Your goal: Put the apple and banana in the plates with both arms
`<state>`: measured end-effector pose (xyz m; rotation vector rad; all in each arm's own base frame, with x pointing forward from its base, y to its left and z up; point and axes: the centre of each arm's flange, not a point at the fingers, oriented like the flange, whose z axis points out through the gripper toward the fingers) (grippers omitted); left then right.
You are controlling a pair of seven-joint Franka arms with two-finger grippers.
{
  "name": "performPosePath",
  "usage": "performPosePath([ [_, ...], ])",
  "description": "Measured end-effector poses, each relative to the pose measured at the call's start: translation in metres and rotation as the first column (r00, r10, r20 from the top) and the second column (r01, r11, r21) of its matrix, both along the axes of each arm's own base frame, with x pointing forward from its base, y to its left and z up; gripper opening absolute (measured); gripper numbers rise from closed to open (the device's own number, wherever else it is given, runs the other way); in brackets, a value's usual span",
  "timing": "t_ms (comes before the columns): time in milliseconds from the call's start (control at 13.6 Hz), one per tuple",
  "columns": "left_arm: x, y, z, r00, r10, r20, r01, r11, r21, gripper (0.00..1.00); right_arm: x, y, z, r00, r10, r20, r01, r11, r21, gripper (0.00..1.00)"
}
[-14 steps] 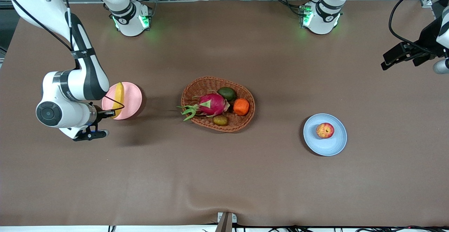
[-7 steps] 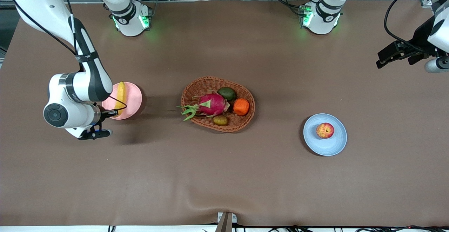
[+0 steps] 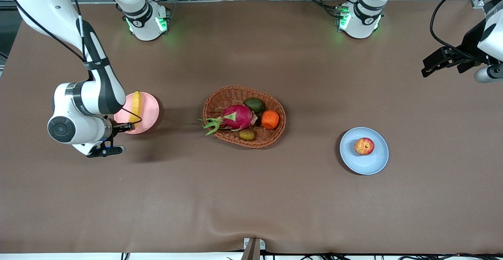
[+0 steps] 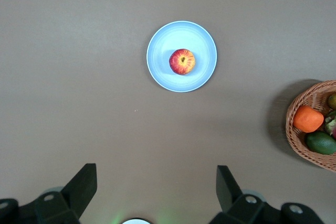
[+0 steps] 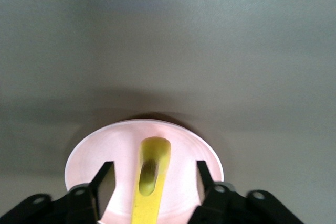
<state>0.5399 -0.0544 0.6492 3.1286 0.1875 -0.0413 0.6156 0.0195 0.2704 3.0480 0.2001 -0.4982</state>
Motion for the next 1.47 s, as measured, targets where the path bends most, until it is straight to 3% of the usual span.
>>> performPosePath([
  [147, 0.0, 0.0, -0.001, 1.0, 0.0, -0.002, 0.0, 1.0, 0.0, 1.0, 0.017, 0.005, 0.044, 1.0, 0.002, -0.01, -0.002, 1.0, -0.002, 0.99],
  [442, 0.001, 0.0, -0.005, 1.0, 0.0, -0.01, 0.0, 1.0, 0.001, 1.0, 0.047, 0.01, 0.147, 0.996, 0.002, 0.094, -0.002, 1.0, 0.004, 1.0],
  [736, 0.001, 0.0, -0.006, 1.0, 0.001, -0.011, -0.001, 1.0, 0.001, 1.0, 0.061, 0.003, 0.219, 0.979, 0.003, 0.203, -0.006, 1.0, 0.015, 1.0],
  [884, 0.001, 0.001, -0.006, 1.0, 0.001, -0.011, -0.001, 1.0, 0.001, 1.0, 0.06, 0.003, 0.254, 0.974, 0.001, 0.228, -0.006, 1.0, 0.02, 1.0],
  [1105, 0.001, 0.001, -0.006, 1.0, 0.001, -0.012, -0.001, 1.0, 0.001, 1.0, 0.041, -0.002, 0.306, 0.968, -0.009, 0.249, 0.002, 1.0, 0.026, 1.0],
  [1473, 0.001, 0.0, -0.006, 1.0, 0.0, -0.012, 0.0, 1.0, 0.001, 1.0, -0.029, -0.012, 0.401, 0.949, -0.086, 0.304, 0.07, 0.996, 0.063, 1.0],
])
